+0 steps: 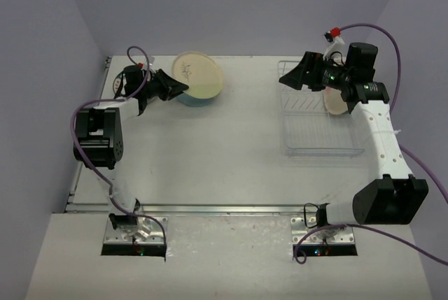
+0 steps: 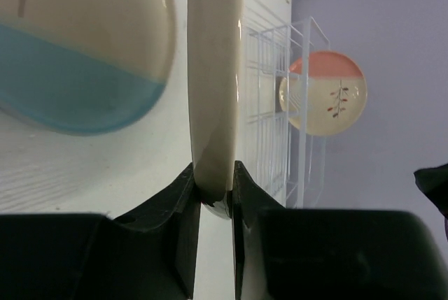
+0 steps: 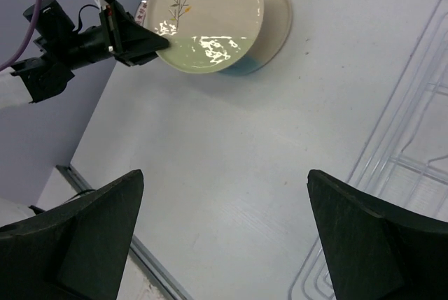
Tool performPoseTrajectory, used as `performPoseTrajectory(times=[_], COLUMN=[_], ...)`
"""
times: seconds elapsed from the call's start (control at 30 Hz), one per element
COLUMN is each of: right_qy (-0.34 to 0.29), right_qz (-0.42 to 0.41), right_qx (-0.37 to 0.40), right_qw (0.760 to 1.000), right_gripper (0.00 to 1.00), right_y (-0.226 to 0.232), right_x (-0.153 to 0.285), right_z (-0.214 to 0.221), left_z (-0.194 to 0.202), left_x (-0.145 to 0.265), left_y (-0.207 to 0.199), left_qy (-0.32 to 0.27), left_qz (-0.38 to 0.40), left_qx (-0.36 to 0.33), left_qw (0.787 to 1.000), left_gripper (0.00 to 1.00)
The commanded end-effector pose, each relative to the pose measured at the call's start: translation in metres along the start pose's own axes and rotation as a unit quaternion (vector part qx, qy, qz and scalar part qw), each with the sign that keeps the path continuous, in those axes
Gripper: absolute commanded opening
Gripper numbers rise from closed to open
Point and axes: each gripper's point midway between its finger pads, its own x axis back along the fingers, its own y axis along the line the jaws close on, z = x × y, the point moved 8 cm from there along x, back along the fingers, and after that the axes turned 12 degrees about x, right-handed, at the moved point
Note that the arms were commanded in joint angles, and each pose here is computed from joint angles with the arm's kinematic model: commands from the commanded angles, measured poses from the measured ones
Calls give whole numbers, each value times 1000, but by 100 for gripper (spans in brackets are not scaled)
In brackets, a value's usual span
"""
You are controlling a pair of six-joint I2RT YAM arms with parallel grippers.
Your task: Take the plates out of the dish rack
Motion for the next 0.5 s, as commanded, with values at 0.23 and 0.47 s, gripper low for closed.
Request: performPoseTrajectory(times=[0.23, 0.47], right_qy=[-20, -12], right_qz=[32, 41], right_qx=[38, 41], right_qw=[999, 998], right_gripper=[99, 99], right_y=[5, 4], right_x=[24, 27], right_z=[-13, -11], left_z=[-57, -59], left_x=[-9, -18], left_y=[-27, -12], left_qy=[-44, -33], left_qz=[79, 72], left_qx=[-73, -54], left_qw=[993, 995], left_gripper=[0, 0])
